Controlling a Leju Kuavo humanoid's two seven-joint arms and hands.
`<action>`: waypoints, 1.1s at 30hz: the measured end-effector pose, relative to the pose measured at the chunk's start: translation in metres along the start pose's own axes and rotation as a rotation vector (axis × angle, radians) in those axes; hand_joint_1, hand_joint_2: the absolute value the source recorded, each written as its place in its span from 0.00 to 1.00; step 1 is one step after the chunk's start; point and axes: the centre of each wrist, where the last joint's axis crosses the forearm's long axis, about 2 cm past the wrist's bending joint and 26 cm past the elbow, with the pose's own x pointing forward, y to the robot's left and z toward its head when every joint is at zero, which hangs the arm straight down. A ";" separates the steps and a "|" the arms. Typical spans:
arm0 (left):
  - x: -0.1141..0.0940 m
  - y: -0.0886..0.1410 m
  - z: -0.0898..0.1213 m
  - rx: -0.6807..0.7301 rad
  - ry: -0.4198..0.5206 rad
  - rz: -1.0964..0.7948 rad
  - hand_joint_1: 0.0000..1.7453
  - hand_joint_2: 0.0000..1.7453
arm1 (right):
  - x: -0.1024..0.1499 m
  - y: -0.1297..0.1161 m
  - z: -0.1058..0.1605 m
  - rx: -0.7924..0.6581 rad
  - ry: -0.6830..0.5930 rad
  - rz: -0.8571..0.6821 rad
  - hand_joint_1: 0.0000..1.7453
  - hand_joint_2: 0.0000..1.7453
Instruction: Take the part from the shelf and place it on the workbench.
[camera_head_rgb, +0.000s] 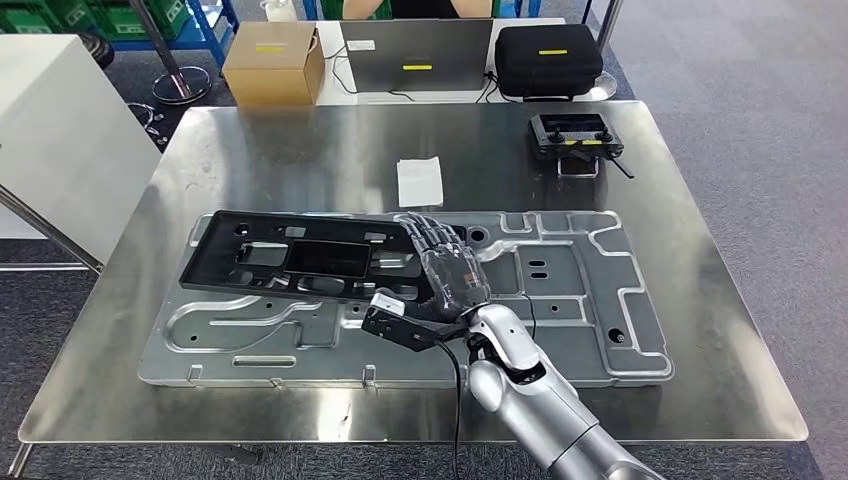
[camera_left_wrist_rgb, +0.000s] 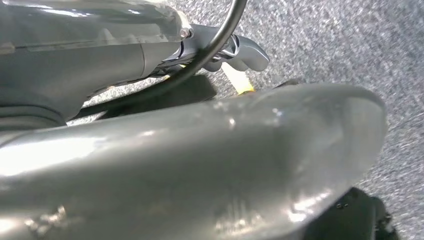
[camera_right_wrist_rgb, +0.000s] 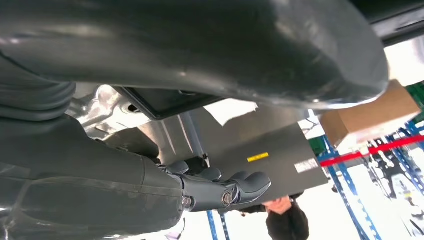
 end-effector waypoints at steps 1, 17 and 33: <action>0.000 0.000 0.000 0.001 0.002 -0.001 0.00 0.00 | 0.000 0.000 0.001 -0.006 -0.001 -0.004 0.00 0.00; 0.002 -0.002 0.000 -0.004 0.012 -0.015 0.00 0.00 | -0.013 0.007 0.025 -0.012 0.032 -0.026 0.00 0.00; 0.003 0.000 -0.001 -0.008 0.012 -0.015 0.00 0.00 | -0.014 0.019 0.038 0.007 0.040 -0.037 0.00 0.00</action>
